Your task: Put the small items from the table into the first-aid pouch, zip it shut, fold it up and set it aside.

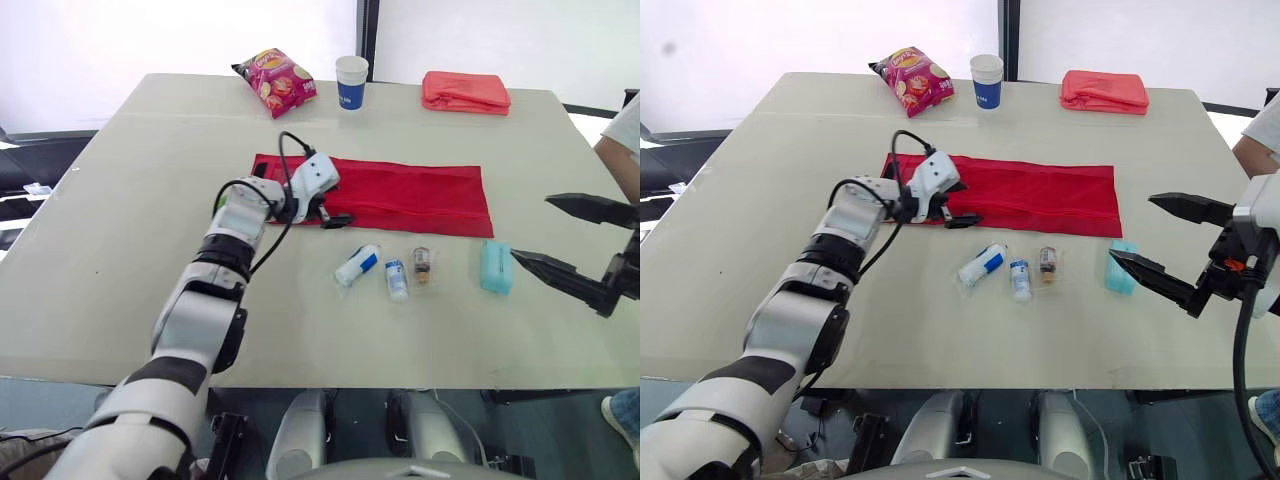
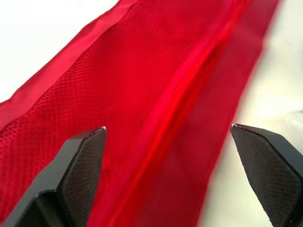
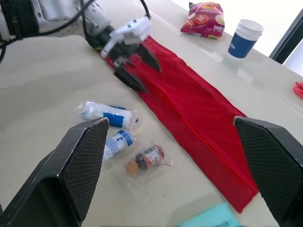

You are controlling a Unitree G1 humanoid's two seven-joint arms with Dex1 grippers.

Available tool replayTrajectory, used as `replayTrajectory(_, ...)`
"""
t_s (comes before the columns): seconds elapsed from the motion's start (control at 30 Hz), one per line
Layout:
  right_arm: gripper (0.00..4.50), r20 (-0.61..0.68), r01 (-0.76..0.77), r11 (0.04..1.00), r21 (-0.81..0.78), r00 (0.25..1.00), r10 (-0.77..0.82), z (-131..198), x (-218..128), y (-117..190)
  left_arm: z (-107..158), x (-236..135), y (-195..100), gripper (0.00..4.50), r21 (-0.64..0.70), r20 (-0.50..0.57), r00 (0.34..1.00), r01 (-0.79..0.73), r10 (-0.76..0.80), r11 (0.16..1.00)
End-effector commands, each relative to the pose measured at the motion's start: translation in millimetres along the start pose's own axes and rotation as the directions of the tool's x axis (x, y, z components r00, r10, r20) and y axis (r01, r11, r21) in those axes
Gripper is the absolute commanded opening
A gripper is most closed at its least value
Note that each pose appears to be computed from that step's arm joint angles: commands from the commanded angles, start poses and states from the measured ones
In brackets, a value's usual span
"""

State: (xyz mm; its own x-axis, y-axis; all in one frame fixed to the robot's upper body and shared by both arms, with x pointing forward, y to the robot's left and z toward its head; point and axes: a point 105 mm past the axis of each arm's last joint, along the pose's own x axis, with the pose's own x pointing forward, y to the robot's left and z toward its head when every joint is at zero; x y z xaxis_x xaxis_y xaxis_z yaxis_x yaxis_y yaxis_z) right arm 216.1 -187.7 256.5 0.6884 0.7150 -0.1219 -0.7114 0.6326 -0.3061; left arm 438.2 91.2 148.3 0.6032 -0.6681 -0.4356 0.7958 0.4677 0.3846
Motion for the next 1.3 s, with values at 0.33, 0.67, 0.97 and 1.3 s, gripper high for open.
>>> replayTrajectory(0.33, 4.5, 0.03, 0.022, 0.999, -0.025, 0.999, -0.022, 5.7, 3.6, 4.5, 18.0, 11.9, 12.9, 2.78, 0.067, 0.005, 0.996, -0.086, 0.085, 0.994)
replayTrajectory(0.67, 4.5, 0.031, -0.017, 1.0, -0.005, 0.999, 0.017, 3.8, 4.5, 11.9, 13.8, 7.2, 3.1, 0.04, -0.103, 0.051, 0.998, 0.041, -0.036, 0.994)
replayTrajectory(0.97, 4.5, -0.02, -0.114, 0.993, 0.022, 0.993, 0.115, -12.8, 28.7, 33.4, 7.1, -11.3, -12.1, 0.04, -0.216, 0.095, 0.988, 0.139, -0.121, 0.966)
replayTrajectory(1.3, 4.5, -0.138, -0.345, 0.928, -0.137, 0.935, 0.327, -44.2, 116.9, 58.3, -9.8, -25.6, -19.9, 0.04, -0.199, 0.051, 0.996, 0.082, -0.073, 0.977)
